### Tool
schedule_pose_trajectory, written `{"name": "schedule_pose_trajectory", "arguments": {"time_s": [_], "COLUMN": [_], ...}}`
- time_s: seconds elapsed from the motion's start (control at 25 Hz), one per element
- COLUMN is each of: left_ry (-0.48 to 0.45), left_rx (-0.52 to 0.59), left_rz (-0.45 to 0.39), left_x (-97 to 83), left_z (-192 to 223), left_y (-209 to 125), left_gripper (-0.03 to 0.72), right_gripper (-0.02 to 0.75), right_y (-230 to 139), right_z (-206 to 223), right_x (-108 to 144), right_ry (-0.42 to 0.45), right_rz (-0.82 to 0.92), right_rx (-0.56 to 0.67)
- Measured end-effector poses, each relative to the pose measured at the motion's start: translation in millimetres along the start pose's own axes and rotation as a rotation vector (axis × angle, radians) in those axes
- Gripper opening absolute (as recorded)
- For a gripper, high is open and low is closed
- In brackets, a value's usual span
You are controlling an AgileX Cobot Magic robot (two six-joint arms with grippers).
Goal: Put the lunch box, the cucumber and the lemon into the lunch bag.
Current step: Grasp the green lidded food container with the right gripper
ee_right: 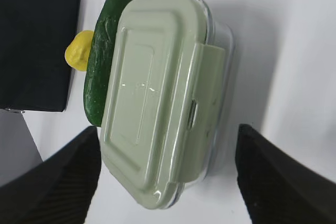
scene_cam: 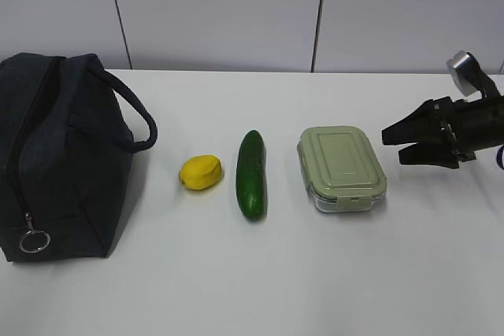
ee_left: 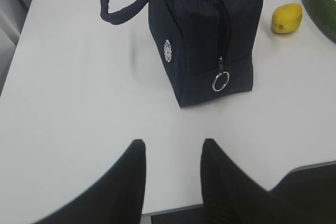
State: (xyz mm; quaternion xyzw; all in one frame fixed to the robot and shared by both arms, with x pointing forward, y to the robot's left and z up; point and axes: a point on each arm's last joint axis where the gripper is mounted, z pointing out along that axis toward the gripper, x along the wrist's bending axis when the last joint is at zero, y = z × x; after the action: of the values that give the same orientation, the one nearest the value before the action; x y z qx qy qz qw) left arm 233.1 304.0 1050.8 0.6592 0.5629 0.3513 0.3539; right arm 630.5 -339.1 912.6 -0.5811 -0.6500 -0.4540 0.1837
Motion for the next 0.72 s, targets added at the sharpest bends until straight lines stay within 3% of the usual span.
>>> {"name": "schedule_pose_trajectory", "arguments": {"time_s": [0.72], "left_ry": [0.0], "left_rx": [0.0], "left_rz": [0.0], "left_x": [0.0], "left_z": [0.0], "left_y": [0.0], "left_gripper": [0.239], "right_gripper": [0.601], "right_y": [7.9], "right_z": [35.9], "right_x": [-24.1], "right_ry": [0.026], "right_rz": [0.022], "right_rx": [0.047]}}
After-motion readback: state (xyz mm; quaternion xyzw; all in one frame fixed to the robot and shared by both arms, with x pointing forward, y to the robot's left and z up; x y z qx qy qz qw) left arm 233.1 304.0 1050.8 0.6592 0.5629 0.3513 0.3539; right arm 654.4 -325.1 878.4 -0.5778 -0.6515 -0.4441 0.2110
